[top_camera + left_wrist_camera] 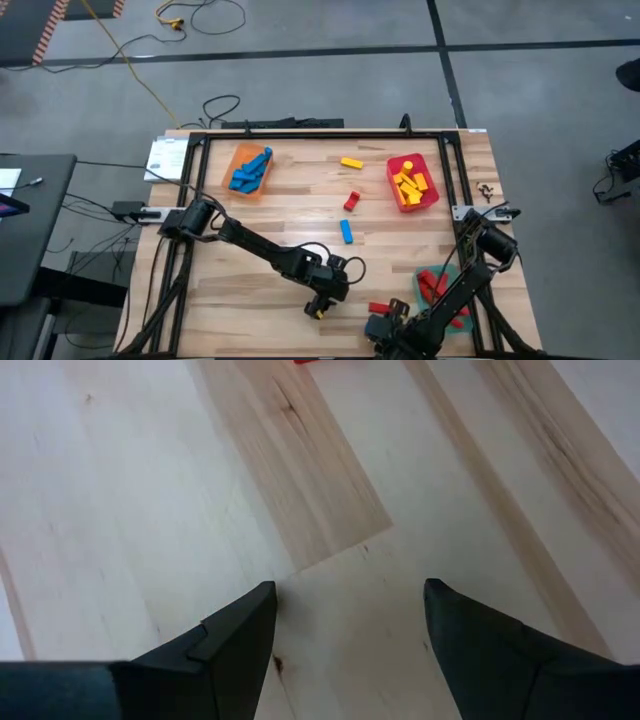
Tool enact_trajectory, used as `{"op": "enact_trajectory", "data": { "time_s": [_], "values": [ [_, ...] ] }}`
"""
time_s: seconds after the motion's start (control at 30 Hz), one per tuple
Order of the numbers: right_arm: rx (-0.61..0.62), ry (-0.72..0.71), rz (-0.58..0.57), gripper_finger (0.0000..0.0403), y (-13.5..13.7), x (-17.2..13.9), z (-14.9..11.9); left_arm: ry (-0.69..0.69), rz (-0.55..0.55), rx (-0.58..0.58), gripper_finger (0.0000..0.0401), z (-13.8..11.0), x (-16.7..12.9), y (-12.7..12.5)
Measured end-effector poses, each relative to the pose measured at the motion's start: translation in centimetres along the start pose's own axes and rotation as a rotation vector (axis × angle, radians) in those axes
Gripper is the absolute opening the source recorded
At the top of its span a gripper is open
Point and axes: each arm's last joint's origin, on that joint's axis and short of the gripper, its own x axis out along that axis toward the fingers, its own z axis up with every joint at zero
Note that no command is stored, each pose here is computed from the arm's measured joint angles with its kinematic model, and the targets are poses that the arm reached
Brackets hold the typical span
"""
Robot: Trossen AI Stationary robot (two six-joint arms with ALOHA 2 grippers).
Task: Sort blocks
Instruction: Put the blue rectangle block into the orange bin
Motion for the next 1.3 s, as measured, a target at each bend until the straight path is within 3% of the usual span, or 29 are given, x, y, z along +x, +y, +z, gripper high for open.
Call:
{"op": "enact_trajectory", "data": {
  "time_s": [0.23, 0.33, 0.5, 0.7, 0.77, 0.9, 1.0, 1.17, 1.3],
  "values": [
    [-0.033, -0.019, -0.002, 0.0113, 0.0, -0.1, 0.1, 0.017, 0.035, 0.055, 0.0243, 0.2, -1.3, 0.1],
    [-0.058, -0.067, -0.019, 0.0113, -0.1, -0.1, 0.4, 0.053, 0.089, 0.117, 0.0236, 0.3, -3.2, 0.2],
    [-0.092, -0.184, -0.051, 0.0113, -0.8, -1.0, 2.6, -0.050, 0.193, 0.218, 0.0225, 1.3, -9.2, 0.5],
    [-0.172, -0.373, -0.104, 0.0130, -2.4, -3.3, 7.1, -0.182, 0.298, 0.363, 0.0224, -1.0, -16.8, -0.1],
    [-0.213, -0.411, -0.112, 0.0130, -3.0, -3.9, 8.6, -0.241, 0.331, 0.364, 0.0224, -2.3, -19.4, -0.3],
    [-0.291, -0.470, -0.163, 0.0129, -4.4, -4.6, 11.4, -0.422, 0.316, 0.204, 0.0224, -5.3, -24.5, 0.5],
    [-0.357, -0.508, -0.212, 0.0129, -5.4, -4.9, 13.3, -0.571, 0.230, 0.077, 0.0224, -8.1, -26.9, 1.4],
    [-0.471, -0.603, -0.324, 0.0129, -6.7, -5.1, 16.4, -0.734, 0.176, -0.207, 0.0224, -12.1, -27.4, 2.7],
    [-0.554, -0.677, -0.440, 0.0130, -7.7, -5.3, 18.7, -0.849, 0.103, -0.379, 0.0224, -14.0, -26.1, 3.4]
  ]
}}
